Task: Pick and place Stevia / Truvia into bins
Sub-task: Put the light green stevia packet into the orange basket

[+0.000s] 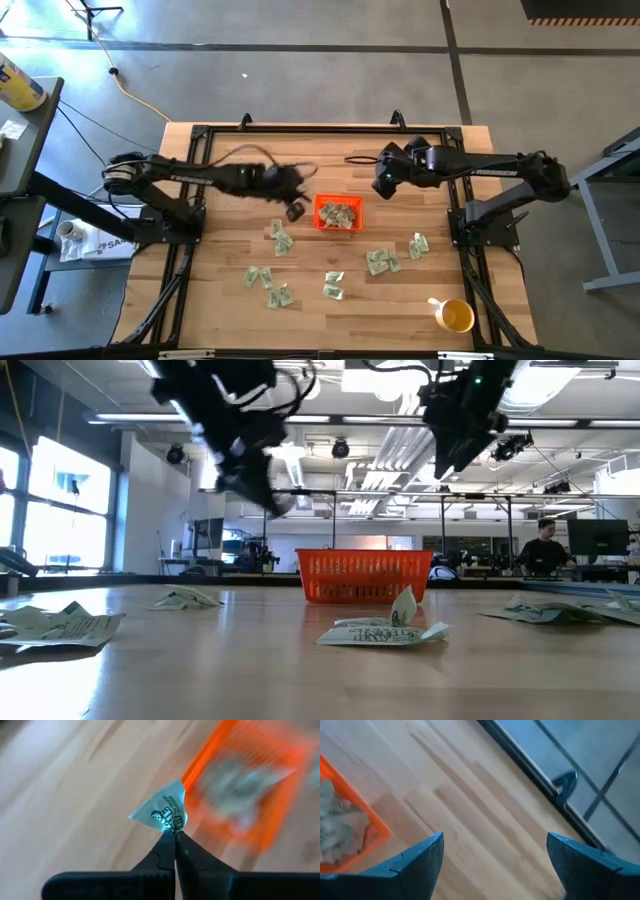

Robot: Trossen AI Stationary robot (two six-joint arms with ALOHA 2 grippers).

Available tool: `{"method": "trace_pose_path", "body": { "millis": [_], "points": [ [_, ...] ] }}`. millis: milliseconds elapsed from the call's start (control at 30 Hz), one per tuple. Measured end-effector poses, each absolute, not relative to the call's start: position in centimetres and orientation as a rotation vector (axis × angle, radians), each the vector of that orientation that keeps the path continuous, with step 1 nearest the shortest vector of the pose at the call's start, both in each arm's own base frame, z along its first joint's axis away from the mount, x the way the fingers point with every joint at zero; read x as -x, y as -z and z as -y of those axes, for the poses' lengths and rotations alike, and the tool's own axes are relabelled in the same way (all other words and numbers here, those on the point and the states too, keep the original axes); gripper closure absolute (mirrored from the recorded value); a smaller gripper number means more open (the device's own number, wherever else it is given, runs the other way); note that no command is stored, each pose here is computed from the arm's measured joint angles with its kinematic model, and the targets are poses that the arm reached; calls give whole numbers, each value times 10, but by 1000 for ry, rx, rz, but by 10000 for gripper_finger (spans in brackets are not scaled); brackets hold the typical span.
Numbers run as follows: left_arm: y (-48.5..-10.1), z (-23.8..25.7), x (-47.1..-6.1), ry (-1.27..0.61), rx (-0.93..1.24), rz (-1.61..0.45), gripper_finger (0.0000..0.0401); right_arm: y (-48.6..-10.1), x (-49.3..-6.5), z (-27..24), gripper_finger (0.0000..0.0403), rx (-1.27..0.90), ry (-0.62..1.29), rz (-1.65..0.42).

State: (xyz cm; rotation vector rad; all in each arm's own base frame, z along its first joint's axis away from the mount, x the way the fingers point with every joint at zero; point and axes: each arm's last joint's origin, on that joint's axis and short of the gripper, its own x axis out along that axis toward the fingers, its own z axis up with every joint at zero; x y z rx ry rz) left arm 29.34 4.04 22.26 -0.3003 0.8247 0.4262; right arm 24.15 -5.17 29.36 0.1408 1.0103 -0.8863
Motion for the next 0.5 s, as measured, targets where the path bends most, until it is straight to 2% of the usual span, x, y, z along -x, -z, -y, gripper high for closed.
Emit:
{"method": "trace_pose_path", "body": {
  "millis": [67,167,300,500],
  "points": [
    [-232,-49,-308,-308,236,-756,374,-294,-236,50,64,-162,905,-1032],
    [-234,-60,-331,-226,215,-729,374,-293,-234,45,64,-173,915,-1050],
    [-213,-66,-360,-118,252,-822,364,-292,-237,36,64,-192,907,-1030],
    [-189,-63,-388,-62,296,-995,319,-292,-236,29,64,-193,926,-1016]
  ]
}}
